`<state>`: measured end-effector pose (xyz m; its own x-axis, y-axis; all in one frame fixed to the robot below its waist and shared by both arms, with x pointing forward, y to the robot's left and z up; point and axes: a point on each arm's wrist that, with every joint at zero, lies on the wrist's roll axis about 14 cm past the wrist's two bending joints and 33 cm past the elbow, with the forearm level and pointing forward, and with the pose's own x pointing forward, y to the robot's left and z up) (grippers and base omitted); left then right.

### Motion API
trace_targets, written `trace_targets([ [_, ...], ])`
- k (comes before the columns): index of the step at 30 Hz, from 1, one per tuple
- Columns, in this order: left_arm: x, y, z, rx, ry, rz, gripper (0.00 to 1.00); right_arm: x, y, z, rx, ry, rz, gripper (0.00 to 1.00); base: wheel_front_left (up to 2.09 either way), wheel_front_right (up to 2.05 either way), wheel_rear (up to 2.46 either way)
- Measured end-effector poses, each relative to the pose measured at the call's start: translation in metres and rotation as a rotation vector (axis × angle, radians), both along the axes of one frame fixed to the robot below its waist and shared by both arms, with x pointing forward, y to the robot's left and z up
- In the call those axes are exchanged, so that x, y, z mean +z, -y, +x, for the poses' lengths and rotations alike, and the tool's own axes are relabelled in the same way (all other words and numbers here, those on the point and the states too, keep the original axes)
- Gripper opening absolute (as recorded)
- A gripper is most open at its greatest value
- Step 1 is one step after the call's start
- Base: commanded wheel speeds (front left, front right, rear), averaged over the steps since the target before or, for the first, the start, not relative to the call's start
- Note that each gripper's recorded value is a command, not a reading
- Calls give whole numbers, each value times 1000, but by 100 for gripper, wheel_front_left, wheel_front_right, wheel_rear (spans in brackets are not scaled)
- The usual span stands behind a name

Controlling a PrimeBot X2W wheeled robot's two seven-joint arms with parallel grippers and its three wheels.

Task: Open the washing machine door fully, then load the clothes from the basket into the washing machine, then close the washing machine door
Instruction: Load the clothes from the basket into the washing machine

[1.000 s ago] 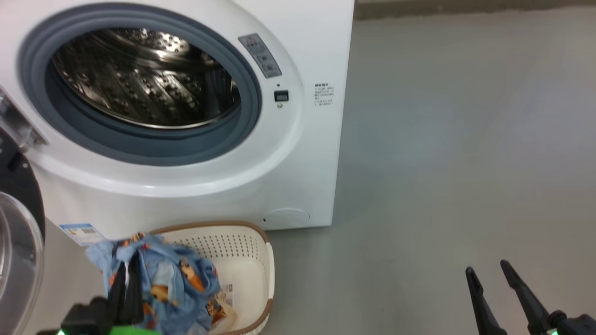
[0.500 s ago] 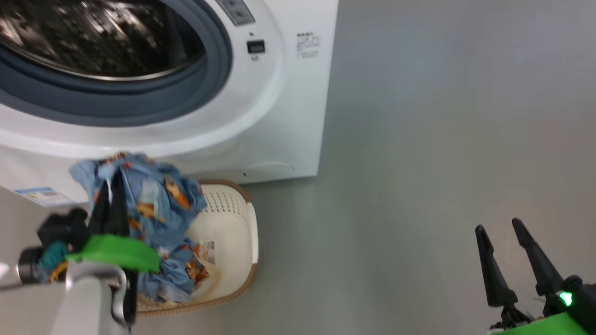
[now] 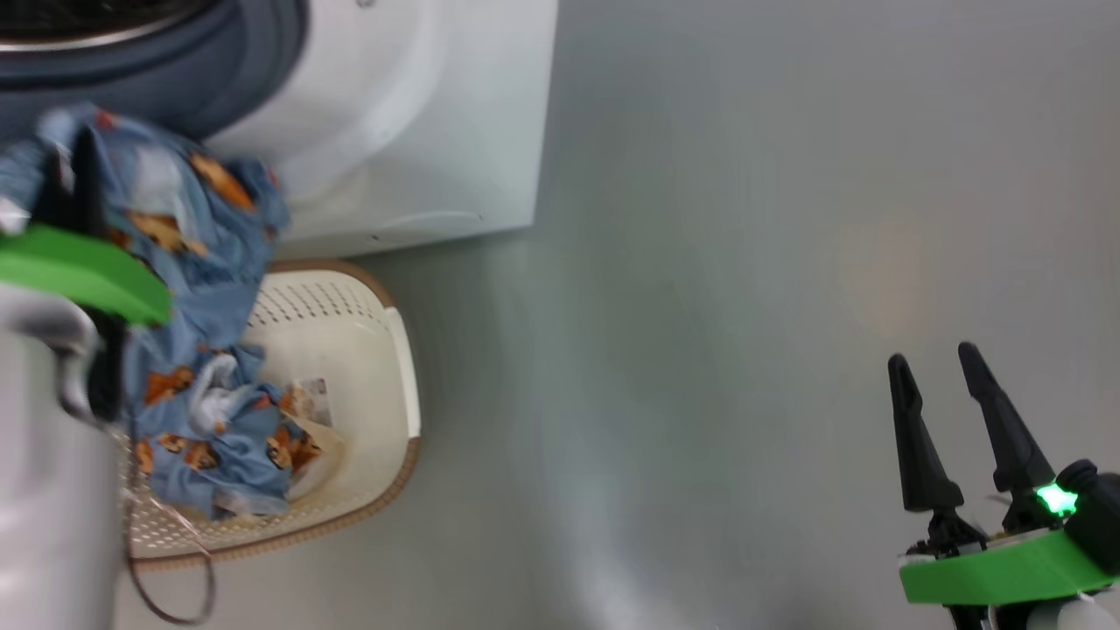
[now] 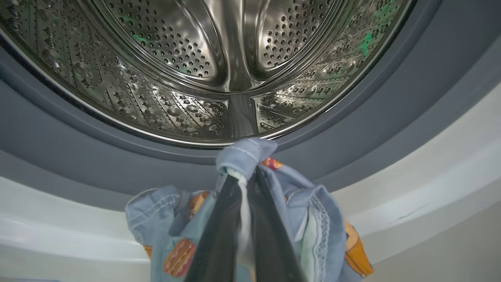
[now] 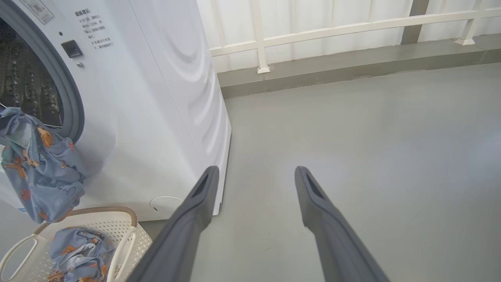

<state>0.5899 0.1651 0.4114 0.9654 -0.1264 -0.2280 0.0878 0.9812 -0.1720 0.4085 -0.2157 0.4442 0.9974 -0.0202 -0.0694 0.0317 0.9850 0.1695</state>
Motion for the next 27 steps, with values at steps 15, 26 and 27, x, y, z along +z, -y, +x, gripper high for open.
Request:
trace_targets([
  [15, 5, -24, 98, -13, -115, 5, 0, -34, 16, 18, -62, -67, -7, 100, 0, 0, 0],
  [26, 31, -20, 148, 10, -17, -31, 0, -46, 26, 17, -104, -100, 3, 100, 0, 0, 0],
  [27, 34, -21, 153, 14, -1, -35, 0, -46, 28, 18, -111, -99, 5, 100, 0, 0, 0],
])
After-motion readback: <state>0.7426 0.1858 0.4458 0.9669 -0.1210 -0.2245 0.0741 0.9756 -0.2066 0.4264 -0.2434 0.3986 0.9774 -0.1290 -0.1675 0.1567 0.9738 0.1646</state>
